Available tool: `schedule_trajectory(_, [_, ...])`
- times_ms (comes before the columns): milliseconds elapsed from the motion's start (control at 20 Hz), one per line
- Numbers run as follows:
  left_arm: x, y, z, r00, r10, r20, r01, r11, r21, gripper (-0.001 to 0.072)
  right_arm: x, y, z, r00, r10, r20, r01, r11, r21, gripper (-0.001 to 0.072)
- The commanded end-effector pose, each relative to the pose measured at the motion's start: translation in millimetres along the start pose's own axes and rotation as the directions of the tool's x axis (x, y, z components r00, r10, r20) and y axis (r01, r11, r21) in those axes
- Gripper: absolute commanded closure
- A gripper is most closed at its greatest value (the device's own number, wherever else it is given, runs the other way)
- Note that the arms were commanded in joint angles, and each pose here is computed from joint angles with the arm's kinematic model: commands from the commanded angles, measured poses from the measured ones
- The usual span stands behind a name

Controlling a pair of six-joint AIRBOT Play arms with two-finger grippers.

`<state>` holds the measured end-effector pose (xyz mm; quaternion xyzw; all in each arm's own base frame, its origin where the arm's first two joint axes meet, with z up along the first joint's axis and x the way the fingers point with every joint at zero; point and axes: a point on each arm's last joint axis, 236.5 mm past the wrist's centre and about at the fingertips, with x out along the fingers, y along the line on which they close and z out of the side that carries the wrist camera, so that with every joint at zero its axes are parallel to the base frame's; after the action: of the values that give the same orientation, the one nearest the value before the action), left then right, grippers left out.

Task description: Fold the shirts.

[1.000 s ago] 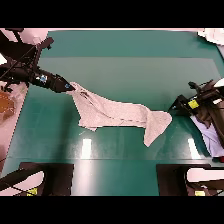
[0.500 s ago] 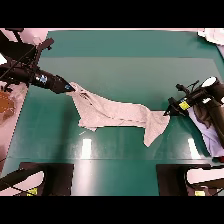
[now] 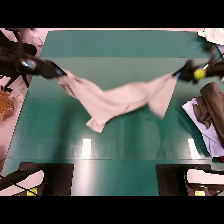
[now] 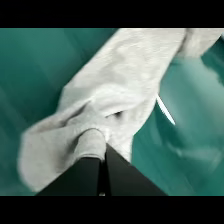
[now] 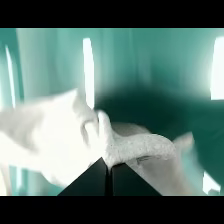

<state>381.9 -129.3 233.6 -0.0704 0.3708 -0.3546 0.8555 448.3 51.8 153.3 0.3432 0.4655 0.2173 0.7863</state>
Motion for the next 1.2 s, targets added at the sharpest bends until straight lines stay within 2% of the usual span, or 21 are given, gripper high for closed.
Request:
schedule_trajectory(0, [-89,7,76,0.956,0.15,0.254,-0.17,0.984,0.06,0.0683,-100,68,85,0.936,0.069,0.344,-0.021,0.99,-0.143,0.07])
schedule_trajectory(50, [-115,0,93,0.933,0.153,0.325,-0.185,0.98,0.069,0.0683,-128,78,99,0.908,0.07,0.412,0.003,0.985,-0.174,0.07])
schedule_trajectory(150, [-149,-42,113,0.905,0.02,0.425,-0.072,0.992,0.108,0.0683,-168,95,106,0.873,0.069,0.482,0.048,0.973,-0.225,0.07])
schedule_trajectory(200, [-156,-67,111,0.907,-0.064,0.417,0.001,0.989,0.149,0.0683,-182,100,102,0.868,0.063,0.492,0.068,0.967,-0.244,0.0699])
schedule_trajectory(300, [-152,-87,89,0.941,-0.118,0.318,0.07,0.985,0.159,0.0683,-195,103,81,0.882,0.034,0.47,0.093,0.966,-0.243,0.0699])
schedule_trajectory(400, [-140,-78,57,0.977,-0.102,0.187,0.097,0.995,0.038,0.0682,-180,90,38,0.937,-0.004,0.35,0.073,0.98,-0.183,0.0699])
schedule_trajectory(500, [-122,-43,19,0.999,-0.032,0.037,0.038,0.983,-0.181,0.0683,-161,80,8,0.957,-0.007,0.291,0.043,0.992,-0.119,0.0699])
schedule_trajectory(650, [-86,-9,-26,0.991,-0.096,-0.091,0.053,0.92,-0.389,0.0682,-125,33,-27,0.967,-0.084,0.241,0.082,0.996,0.017,0.0699])
schedule_trajectory(750, [-62,9,-59,0.976,-0.154,-0.151,0.057,0.86,-0.508,0.0682,-91,-9,-71,0.98,-0.152,0.13,0.138,0.985,0.106,0.0699])
schedule_trajectory(850, [-36,30,-108,0.952,-0.187,-0.242,-0.004,0.783,-0.621,0.0682,-65,-42,-114,0.982,-0.186,0.043,0.176,0.968,0.181,0.0699])
schedule_trajectory(1000, [-6,42,-178,0.905,-0.262,-0.335,-0.082,0.666,-0.742,0.0682,-40,-72,-167,0.981,-0.186,-0.052,0.194,0.941,0.278,0.0699])
schedule_trajectory(1150, [20,45,-226,0.884,-0.309,-0.35,-0.108,0.594,-0.797,0.0682,-28,-90,-202,0.974,-0.198,-0.113,0.225,0.919,0.324,0.0699])
